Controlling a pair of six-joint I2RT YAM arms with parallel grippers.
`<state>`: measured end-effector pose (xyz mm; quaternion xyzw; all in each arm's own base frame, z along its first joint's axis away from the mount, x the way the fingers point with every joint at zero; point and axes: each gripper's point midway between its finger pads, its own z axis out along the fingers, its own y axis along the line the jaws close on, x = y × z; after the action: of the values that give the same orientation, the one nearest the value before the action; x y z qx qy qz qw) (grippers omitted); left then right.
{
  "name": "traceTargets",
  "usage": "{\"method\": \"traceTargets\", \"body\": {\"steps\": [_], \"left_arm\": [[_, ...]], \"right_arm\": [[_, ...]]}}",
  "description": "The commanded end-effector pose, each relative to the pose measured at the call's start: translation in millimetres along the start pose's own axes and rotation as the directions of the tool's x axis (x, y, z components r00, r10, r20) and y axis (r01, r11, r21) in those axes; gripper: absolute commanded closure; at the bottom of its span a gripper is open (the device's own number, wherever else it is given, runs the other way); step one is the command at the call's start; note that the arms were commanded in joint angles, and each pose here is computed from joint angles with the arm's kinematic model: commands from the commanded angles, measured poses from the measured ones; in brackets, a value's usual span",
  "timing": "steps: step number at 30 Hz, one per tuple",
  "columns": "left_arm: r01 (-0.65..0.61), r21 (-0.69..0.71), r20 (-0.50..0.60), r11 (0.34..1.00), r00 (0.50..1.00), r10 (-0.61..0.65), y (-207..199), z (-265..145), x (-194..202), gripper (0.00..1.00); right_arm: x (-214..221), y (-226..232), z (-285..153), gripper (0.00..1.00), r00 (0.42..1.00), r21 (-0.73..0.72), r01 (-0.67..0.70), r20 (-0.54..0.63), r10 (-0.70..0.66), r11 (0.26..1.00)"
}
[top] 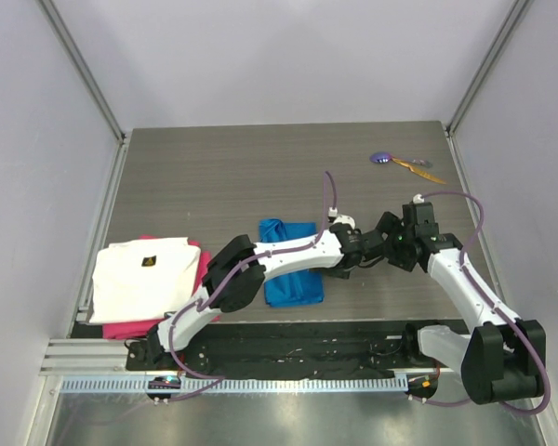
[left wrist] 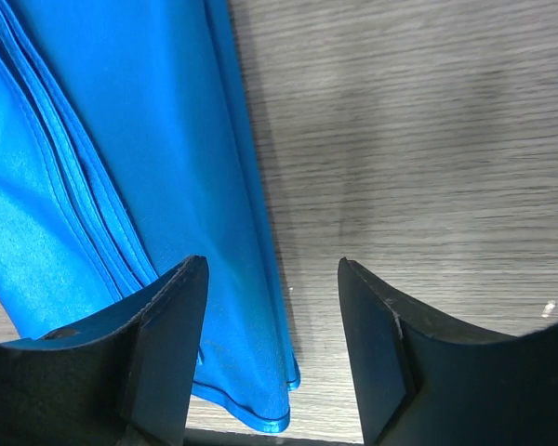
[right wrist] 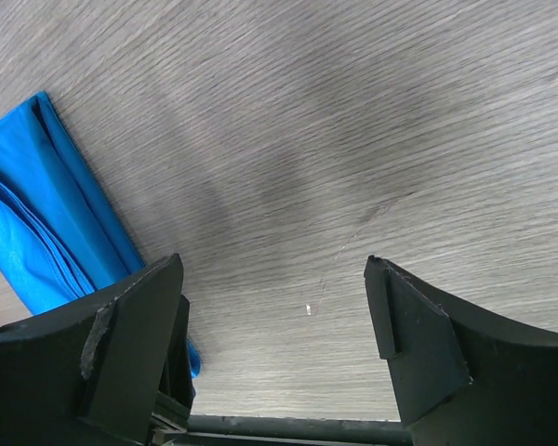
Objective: Fold the napkin into a case and place the utensils inside
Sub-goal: Pick up the 2/3-rectangle-folded napkin from the center of the board.
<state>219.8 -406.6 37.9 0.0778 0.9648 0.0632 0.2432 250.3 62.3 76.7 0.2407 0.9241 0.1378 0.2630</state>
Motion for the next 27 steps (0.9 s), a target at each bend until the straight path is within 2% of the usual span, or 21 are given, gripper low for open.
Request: {"method": "traceTargets", "body": {"steps": [1,10,12,13,14,15,17,21,22,23,24,27], "left_arm": [[0.034,-0.034,0.0,0.999,0.999,-0.034,7,1,7,0.41],[0.04,-0.033,-0.006,0.999,0.999,-0.04,16,8,17,0.6],[0.034,-0.028,-0.015,0.999,0.999,-0.034,20,10,20,0.67],[0.045,0.0,-0.006,0.999,0.999,-0.045,18,4,16,0.73],[0.051,0.004,-0.006,0.999,0.999,-0.051,21,3,14,0.86],[0.049,0.004,-0.018,0.999,0.999,-0.049,25,4,19,0.92],[0.07,0.063,-0.009,0.996,0.998,-0.07,25,-7,10,0.97],[0.086,0.147,-0.016,0.985,0.996,-0.085,32,-18,11,0.99],[0.095,0.177,-0.027,0.98,0.995,-0.092,31,-22,11,1.0],[0.114,0.216,-0.017,0.97,0.993,-0.113,29,-29,5,1.0],[0.112,0.227,-0.027,0.968,0.994,-0.108,32,-29,8,1.0],[0.134,0.281,-0.056,0.95,0.991,-0.123,32,-35,10,1.0]], "right_arm": [[-5,6,3,0.12,1.0,-0.037,0.017,0.009,-0.016,0.999],[-5,4,9,0.14,1.0,-0.051,-0.005,-0.019,0.004,0.999],[-3,6,11,0.14,0.999,-0.069,-0.005,-0.036,0.003,0.998],[-2,10,10,0.14,0.999,-0.095,0.009,-0.043,-0.013,0.995],[0,13,11,0.14,0.998,-0.115,0.03,-0.054,-0.037,0.993],[1,17,10,0.14,0.997,-0.139,0.036,-0.065,-0.045,0.99],[5,29,8,0.14,0.994,-0.213,0.043,-0.085,-0.062,0.976],[20,49,10,0.13,0.989,-0.359,0.014,-0.134,-0.067,0.933],[18,59,11,0.13,0.99,-0.419,0.017,-0.122,-0.075,0.908],[26,67,9,0.13,0.983,-0.472,0.0,-0.161,-0.086,0.882],[32,69,13,0.13,0.976,-0.481,-0.025,-0.2,-0.082,0.876],[36,86,16,0.12,0.971,-0.542,-0.02,-0.21,-0.113,0.84]]}}
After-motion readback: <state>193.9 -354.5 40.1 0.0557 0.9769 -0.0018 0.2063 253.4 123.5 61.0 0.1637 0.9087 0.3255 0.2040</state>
